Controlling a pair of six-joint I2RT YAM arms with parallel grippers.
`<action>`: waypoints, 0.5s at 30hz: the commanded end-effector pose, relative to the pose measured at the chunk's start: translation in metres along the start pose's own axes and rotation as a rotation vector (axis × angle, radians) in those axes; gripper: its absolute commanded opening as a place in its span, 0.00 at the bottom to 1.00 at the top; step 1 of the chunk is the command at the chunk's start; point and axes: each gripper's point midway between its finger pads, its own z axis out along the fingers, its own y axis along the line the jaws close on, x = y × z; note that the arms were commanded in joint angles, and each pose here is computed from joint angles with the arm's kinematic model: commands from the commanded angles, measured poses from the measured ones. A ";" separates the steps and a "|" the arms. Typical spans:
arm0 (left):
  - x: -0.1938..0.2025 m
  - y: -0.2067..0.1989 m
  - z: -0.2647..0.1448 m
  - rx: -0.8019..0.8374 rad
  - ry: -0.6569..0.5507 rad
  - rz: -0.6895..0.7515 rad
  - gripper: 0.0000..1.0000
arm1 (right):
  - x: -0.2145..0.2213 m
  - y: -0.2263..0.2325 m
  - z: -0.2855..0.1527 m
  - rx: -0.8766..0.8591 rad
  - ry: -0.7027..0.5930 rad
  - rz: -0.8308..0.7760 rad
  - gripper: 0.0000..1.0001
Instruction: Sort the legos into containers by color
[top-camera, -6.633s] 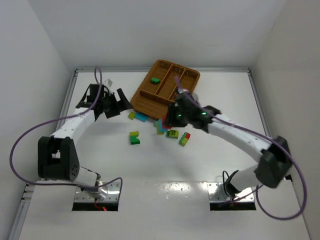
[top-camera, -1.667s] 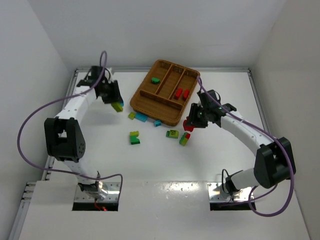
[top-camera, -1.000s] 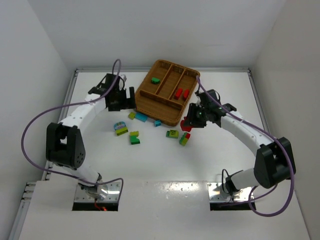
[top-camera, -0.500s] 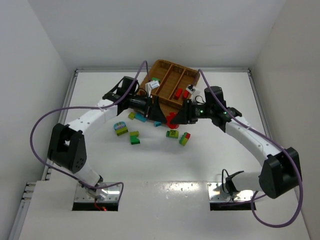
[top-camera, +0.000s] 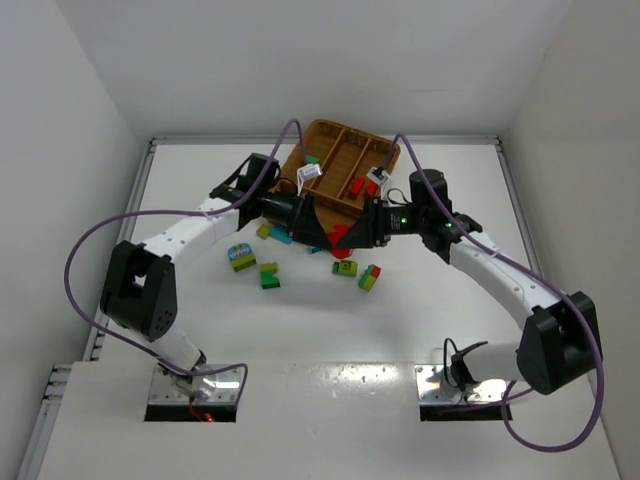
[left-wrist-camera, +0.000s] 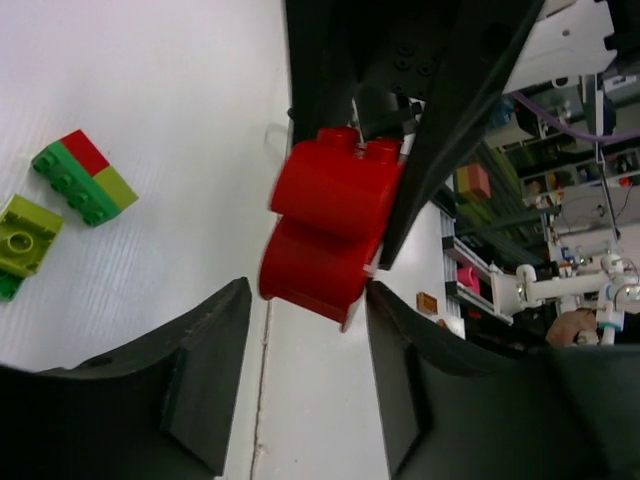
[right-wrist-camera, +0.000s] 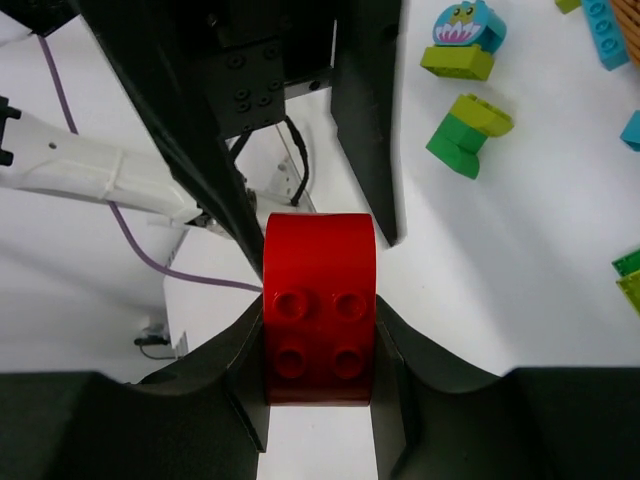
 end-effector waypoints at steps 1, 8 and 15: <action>-0.006 -0.017 0.002 0.089 0.007 0.090 0.53 | -0.010 0.003 0.004 -0.015 -0.020 -0.033 0.15; -0.002 0.018 -0.001 0.002 -0.009 -0.008 0.06 | 0.000 -0.047 0.009 0.169 -0.028 0.096 0.16; 0.021 0.073 -0.008 -0.120 -0.020 -0.194 0.00 | 0.006 -0.077 0.023 0.224 -0.015 0.202 0.16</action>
